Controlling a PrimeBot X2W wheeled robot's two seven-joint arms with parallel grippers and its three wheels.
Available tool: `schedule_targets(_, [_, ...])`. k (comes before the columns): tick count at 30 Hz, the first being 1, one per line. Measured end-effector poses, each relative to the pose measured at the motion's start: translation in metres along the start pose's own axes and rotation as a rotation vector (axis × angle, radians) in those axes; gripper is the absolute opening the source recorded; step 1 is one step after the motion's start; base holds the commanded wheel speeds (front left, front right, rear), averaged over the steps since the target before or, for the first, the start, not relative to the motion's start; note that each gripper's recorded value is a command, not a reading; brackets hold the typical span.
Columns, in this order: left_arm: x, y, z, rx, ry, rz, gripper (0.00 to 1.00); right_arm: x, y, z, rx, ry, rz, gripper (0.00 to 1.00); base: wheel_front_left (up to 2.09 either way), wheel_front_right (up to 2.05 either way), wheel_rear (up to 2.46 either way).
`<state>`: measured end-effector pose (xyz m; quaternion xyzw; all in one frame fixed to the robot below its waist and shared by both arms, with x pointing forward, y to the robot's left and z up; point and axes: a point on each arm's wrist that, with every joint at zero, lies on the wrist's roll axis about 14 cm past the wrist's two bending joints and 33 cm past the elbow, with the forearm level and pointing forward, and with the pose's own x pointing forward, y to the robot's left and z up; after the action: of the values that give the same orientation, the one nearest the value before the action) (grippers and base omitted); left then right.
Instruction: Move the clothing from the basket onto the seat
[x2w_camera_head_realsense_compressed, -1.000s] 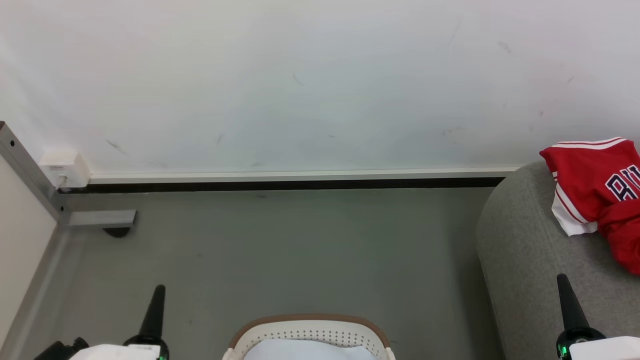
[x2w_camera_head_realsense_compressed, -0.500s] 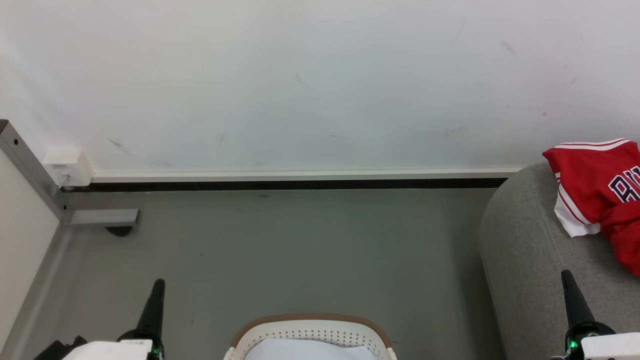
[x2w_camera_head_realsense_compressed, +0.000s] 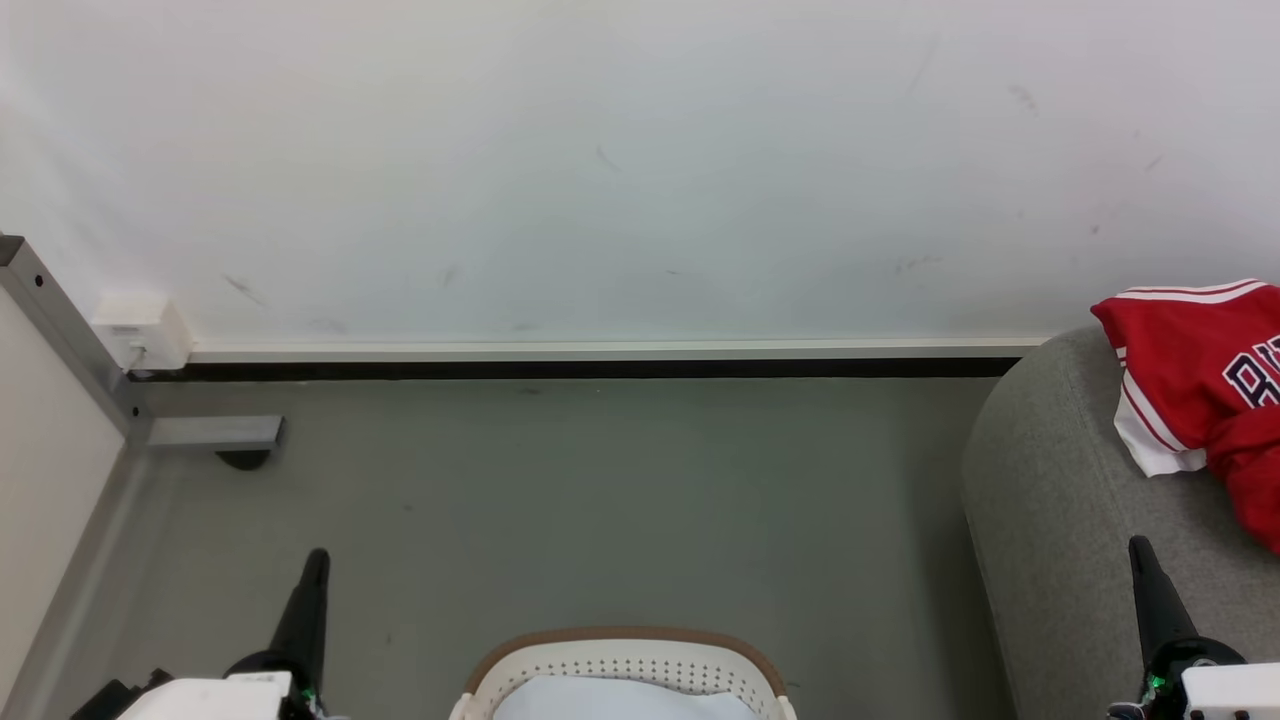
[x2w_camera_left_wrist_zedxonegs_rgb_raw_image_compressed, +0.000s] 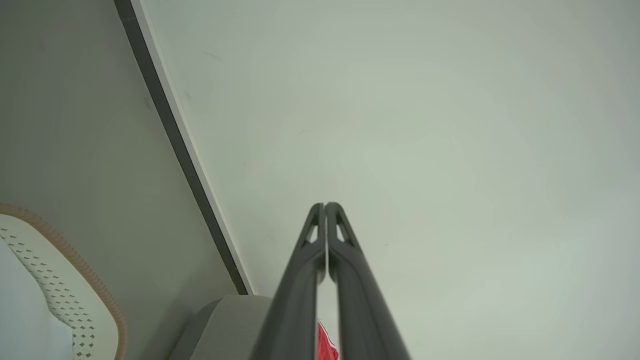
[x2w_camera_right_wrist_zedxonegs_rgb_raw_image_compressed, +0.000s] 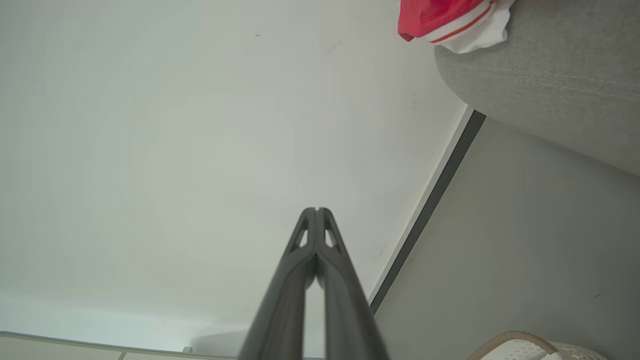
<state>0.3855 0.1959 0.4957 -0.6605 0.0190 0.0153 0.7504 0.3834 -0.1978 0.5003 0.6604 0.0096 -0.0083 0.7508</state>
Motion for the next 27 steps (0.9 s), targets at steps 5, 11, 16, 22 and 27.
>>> schedule_targets(5, [0.0011, -0.0035, 0.0014, -0.039, -0.002, -0.016, 0.00, 0.0011, 0.0011, 0.0006, 0.036, -0.001, 0.004, 0.00, 0.00, 0.00, 0.00])
schedule_targets(11, [0.0012, -0.0047, 0.0026, -0.072, -0.002, -0.022, 0.00, 0.0028, 0.0032, 0.0010, 0.073, 0.000, 0.012, 0.00, 0.00, 0.00, 0.00])
schedule_targets(16, [0.0015, -0.0063, 0.0040, -0.107, -0.004, -0.030, 0.00, 0.0035, 0.0038, 0.0021, 0.106, -0.001, 0.015, 0.00, 0.00, 0.00, 0.00])
schedule_targets(22, [0.0019, -0.0080, 0.0048, -0.125, -0.004, -0.038, 0.00, 0.0040, 0.0044, 0.0030, 0.131, -0.003, 0.018, 0.00, 0.00, 0.00, 0.00])
schedule_targets(27, [0.0019, -0.0081, 0.0048, -0.125, -0.004, -0.038, 0.00, 0.0040, 0.0044, 0.0028, 0.132, -0.002, 0.018, 0.00, 0.00, 0.00, 0.00])
